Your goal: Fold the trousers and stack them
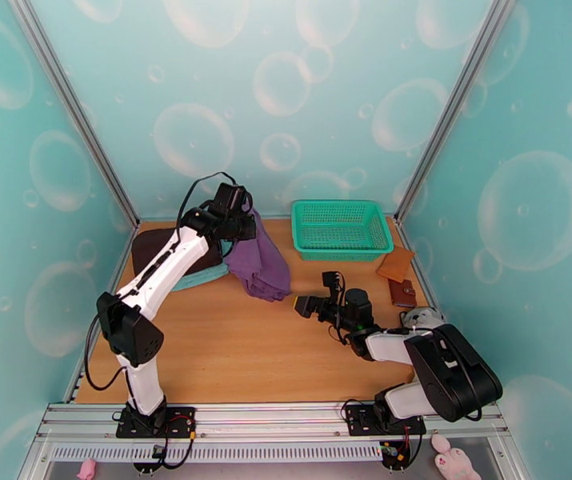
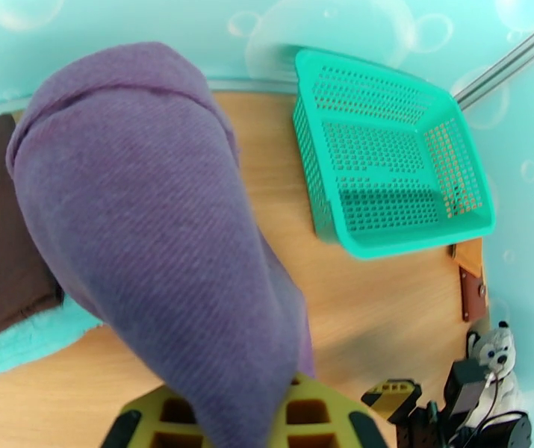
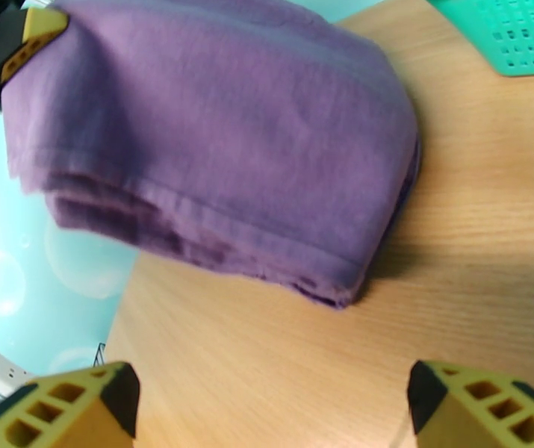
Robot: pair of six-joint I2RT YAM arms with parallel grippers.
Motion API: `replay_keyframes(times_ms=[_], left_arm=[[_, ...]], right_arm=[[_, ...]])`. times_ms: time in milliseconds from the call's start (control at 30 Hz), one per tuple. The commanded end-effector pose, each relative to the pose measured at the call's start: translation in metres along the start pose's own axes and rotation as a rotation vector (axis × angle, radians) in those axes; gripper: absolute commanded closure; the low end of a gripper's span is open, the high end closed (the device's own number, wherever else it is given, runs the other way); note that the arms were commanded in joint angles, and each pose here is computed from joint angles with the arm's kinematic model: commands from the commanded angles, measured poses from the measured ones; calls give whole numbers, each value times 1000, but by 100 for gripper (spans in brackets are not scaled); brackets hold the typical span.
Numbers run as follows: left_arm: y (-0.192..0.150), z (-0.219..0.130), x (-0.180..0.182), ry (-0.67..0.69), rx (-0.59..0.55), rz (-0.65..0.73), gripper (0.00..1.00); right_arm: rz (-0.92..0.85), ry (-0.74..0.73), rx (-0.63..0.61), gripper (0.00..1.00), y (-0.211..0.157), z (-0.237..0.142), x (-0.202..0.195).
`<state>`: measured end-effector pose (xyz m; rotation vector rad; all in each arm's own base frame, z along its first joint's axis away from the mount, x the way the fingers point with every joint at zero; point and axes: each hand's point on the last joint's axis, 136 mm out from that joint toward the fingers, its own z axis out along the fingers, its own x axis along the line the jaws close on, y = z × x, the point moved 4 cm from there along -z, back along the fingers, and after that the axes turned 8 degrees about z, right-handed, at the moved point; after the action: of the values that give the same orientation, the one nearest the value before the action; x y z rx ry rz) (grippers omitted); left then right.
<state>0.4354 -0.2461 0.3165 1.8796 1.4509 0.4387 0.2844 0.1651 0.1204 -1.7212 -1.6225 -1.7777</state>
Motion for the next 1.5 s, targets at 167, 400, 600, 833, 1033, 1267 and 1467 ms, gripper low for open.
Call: replay_keyframes(times_ms=[167, 400, 600, 833, 1033, 1267, 1467], left_arm=[[61, -16, 30, -28, -104, 5, 100], [69, -17, 51, -28, -130, 1, 100], [76, -28, 63, -26, -161, -23, 100], [77, -53, 108, 42, -168, -9, 100], [60, -40, 184, 121, -123, 4, 100], [14, 7, 251, 305, -11, -38, 100], [14, 10, 269, 358, -10, -45, 100]], right_arm=[[20, 53, 5, 1, 6, 3, 8], [37, 81, 28, 1, 4, 7, 10], [50, 91, 45, 1, 1, 10, 8], [71, 105, 66, 1, -2, 15, 6], [85, 114, 85, 1, -6, 18, 2], [110, 141, 125, 1, -10, 24, 0], [150, 213, 156, 1, -15, 28, 3]])
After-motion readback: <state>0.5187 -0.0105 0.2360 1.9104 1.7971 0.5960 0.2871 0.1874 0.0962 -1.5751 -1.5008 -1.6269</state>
